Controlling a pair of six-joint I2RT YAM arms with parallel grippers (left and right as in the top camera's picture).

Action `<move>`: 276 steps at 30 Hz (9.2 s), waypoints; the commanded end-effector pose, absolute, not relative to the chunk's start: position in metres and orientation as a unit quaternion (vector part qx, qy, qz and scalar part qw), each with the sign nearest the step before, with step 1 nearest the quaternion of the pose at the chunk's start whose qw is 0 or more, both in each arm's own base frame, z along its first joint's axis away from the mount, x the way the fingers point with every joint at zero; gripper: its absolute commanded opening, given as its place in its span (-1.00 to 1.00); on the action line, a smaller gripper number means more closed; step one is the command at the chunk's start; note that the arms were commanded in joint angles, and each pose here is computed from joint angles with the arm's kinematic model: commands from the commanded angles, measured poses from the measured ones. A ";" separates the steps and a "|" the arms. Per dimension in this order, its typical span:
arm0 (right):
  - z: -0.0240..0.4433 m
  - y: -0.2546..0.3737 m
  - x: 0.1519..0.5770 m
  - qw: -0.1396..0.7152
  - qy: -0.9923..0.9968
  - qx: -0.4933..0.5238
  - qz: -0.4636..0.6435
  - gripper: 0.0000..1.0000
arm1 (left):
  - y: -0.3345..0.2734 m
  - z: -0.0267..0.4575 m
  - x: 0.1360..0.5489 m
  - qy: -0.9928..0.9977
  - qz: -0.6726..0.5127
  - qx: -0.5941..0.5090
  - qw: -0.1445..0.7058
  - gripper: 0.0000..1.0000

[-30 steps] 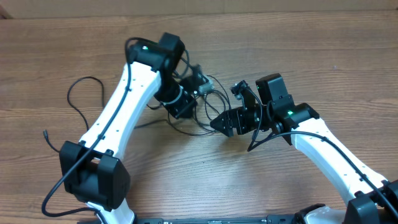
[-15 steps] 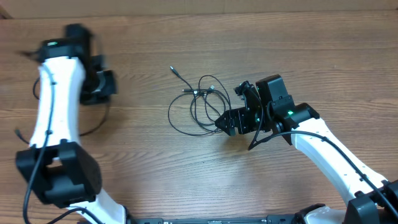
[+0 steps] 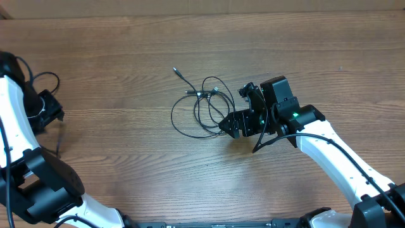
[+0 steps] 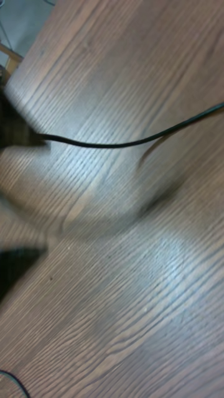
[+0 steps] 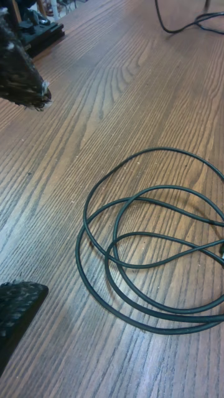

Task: Untangle cables

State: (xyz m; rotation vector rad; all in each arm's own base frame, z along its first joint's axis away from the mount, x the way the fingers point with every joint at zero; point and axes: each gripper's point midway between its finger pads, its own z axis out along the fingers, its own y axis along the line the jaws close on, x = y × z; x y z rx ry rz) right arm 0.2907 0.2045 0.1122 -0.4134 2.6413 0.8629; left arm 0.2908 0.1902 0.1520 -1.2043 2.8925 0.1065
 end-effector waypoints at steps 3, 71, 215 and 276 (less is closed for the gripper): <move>0.111 0.204 0.292 0.167 0.928 -0.145 0.299 0.75 | 0.195 0.162 0.291 0.914 0.037 -0.403 0.019 0.99; 0.075 0.029 0.269 0.044 0.958 0.244 0.145 0.99 | -0.251 0.323 0.468 0.882 -0.252 0.109 0.382 -0.92; 0.162 0.244 0.180 0.037 0.732 -0.328 0.596 -0.93 | 0.125 0.422 0.335 0.852 -0.129 -0.275 0.427 -0.92; 0.044 0.140 0.241 0.007 0.992 -0.053 0.112 -0.93 | 0.236 0.328 0.337 0.756 -0.150 -0.567 0.289 -0.91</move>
